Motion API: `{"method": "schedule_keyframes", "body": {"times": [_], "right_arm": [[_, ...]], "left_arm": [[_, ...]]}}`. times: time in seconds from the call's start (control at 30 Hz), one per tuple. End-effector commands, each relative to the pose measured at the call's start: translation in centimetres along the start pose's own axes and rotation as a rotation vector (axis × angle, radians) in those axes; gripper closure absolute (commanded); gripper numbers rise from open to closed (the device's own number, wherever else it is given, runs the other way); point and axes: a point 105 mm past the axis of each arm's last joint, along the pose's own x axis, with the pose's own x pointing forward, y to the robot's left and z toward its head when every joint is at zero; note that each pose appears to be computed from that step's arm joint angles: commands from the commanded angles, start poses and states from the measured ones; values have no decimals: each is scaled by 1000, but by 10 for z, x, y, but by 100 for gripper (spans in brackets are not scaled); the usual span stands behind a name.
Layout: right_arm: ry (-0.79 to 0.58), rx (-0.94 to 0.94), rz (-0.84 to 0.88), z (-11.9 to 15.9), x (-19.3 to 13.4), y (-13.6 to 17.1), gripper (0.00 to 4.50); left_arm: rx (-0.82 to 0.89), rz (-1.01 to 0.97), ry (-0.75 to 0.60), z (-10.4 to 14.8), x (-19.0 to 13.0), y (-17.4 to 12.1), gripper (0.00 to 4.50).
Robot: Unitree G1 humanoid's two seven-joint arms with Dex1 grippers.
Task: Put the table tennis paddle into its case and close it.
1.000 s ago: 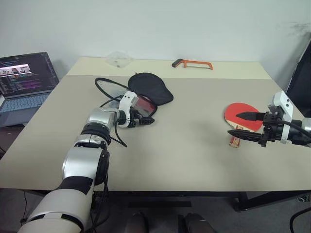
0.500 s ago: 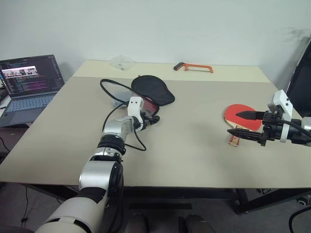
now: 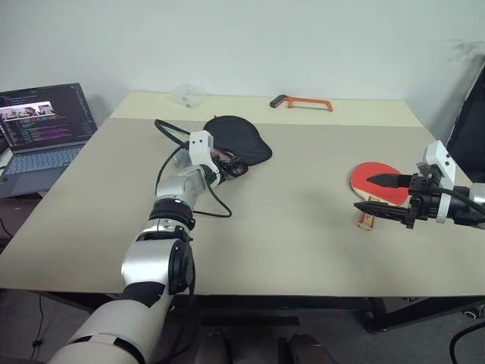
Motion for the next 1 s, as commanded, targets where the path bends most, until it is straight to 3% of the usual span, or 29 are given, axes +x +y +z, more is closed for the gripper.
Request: {"method": "schedule_keyframes", "body": {"times": [0.03, 0.17, 0.27, 0.4, 0.7, 0.87, 1.0], "right_arm": [[-33, -40, 5, 13, -2, 2, 0], [-29, -38, 3, 12, -3, 3, 0], [-29, -37, 1, 12, -3, 2, 0], [-29, -37, -3, 12, -4, 2, 0], [-28, -30, -10, 11, -6, 4, 0], [-29, -26, -14, 11, -6, 4, 0], [-26, -22, -17, 10, -7, 5, 0]], "left_arm": [[6, -2, -16, 5, 2, -5, 203], [2, -13, -8, 2, 2, -7, 348], [-22, -141, 48, -4, 3, -27, 447], [-7, -397, 154, -16, -2, -65, 447], [-27, -798, 235, -16, -25, -126, 447], [19, -937, 299, -27, -36, -141, 447], [96, -861, 317, -29, -29, -122, 447]]}}
